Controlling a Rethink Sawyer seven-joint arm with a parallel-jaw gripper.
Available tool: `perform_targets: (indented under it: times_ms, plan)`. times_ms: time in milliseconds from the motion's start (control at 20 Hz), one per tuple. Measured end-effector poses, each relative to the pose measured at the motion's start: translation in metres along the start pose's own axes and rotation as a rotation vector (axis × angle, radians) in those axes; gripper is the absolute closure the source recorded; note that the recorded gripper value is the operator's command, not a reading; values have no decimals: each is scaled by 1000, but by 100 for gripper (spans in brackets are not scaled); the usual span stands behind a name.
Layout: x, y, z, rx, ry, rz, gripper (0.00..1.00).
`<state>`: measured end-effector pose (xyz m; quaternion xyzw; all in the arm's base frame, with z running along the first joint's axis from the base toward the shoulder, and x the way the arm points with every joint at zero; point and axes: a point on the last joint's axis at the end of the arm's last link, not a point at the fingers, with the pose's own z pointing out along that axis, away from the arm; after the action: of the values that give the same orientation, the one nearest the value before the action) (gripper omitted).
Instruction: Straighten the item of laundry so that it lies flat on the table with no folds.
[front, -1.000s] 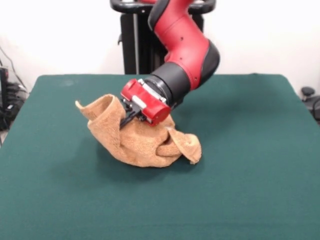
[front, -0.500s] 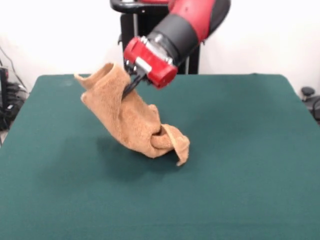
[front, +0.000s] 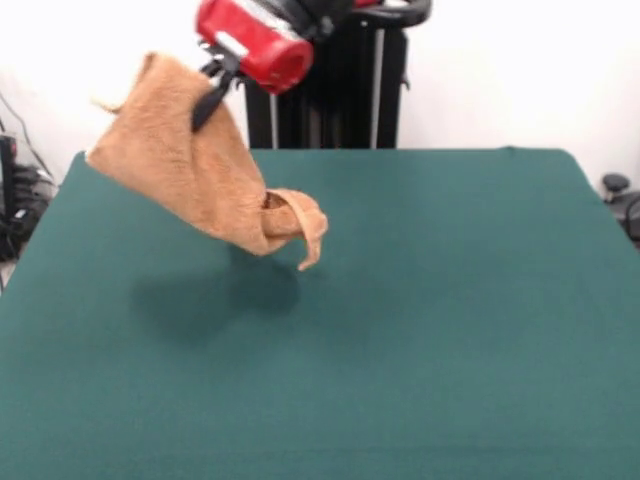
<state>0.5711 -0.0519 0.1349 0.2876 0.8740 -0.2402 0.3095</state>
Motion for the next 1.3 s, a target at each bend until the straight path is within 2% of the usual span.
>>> perform_targets:
  times_ms: [50,150,300,400,500,650,950,1250,1300]
  plan:
    - [-11,-16,17,-22,81,90,100]
    - [-18,-32,35,-46,153,176,100]
    - [-23,-49,54,-83,231,268,100]
    - [-24,-52,58,-101,256,294,100]
    - [-24,-52,57,-120,274,304,100]
    - [-22,-38,46,-163,298,297,100]
    - [-22,3,13,-256,325,243,100]
    - [-23,24,-18,-281,380,204,100]
    - [-19,32,-32,-282,410,179,100]
